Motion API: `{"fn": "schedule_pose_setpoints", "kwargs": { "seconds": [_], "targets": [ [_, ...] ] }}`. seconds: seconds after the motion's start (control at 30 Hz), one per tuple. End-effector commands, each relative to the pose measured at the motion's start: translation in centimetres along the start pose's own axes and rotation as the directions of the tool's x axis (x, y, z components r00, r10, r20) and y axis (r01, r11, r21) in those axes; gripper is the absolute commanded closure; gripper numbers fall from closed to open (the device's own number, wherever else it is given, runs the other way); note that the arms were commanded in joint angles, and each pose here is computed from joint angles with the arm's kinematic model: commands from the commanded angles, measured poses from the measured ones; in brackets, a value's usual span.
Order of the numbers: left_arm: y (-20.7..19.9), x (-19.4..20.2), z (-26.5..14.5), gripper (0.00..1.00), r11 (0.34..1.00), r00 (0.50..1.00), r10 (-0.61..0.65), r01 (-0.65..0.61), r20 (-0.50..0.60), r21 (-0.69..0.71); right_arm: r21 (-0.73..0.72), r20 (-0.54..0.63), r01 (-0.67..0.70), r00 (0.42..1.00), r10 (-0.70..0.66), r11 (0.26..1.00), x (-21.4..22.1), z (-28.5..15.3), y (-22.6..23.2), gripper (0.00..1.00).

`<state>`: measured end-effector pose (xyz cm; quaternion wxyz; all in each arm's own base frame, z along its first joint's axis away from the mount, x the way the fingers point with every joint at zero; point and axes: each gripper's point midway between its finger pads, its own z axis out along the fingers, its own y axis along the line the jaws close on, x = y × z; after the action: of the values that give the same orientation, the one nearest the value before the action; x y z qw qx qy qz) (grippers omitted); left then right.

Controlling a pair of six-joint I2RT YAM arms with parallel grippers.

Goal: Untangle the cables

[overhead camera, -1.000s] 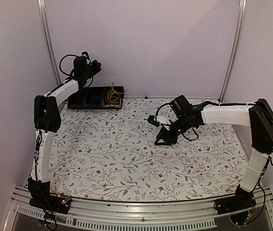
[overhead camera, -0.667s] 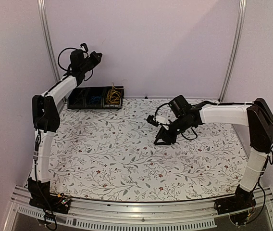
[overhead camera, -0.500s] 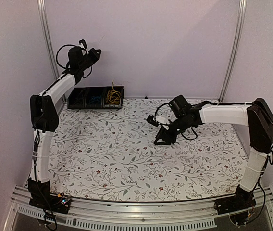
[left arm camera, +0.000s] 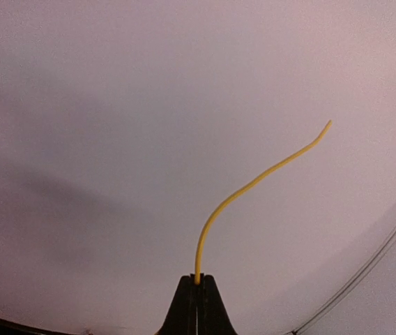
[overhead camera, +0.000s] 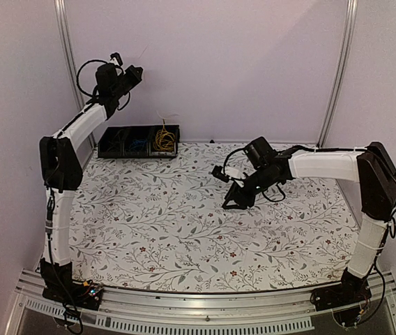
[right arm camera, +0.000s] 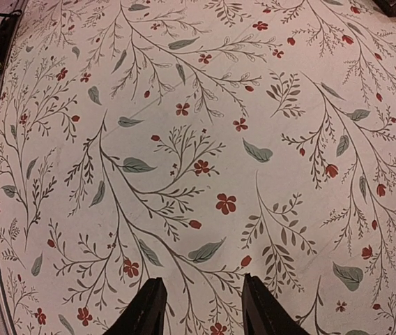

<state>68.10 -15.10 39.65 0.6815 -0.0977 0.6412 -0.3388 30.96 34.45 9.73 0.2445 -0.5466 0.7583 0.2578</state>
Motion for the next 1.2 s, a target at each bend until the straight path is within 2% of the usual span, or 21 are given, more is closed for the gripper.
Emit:
{"fn": "schedule_pose_setpoints", "kwargs": {
  "seconds": [0.0,0.4,0.67,0.97,1.17],
  "targets": [
    [1.4,0.6,-0.1,1.0,0.998,0.999,0.041,-0.041,-0.009,-0.044,-0.005,-0.002,-0.003,1.0,0.003,1.0,0.1,0.2,-0.2,0.59],
    [6.1,5.4,0.7,1.0,0.991,0.997,0.054,-0.062,-0.063,-0.121,-0.01,-0.024,-0.013,1.0,0.013,1.0,0.8,0.9,-0.3,0.59],
    [10.9,13.1,1.5,1.0,0.979,0.983,0.075,-0.105,-0.17,-0.172,-0.023,-0.048,-0.028,0.998,0.027,0.999,1.6,1.5,-0.2,0.58],
    [11.3,20.6,2.0,1.0,0.98,0.972,0.053,-0.095,-0.231,-0.174,-0.042,-0.073,-0.05,0.996,0.047,0.998,2.6,1.9,0.1,0.59],
    [12.4,24.4,1.0,1.0,0.956,0.959,0.031,-0.111,-0.281,-0.273,-0.061,-0.06,-0.066,0.996,0.062,0.996,2.1,2.0,0.3,0.59]
  ]
}}
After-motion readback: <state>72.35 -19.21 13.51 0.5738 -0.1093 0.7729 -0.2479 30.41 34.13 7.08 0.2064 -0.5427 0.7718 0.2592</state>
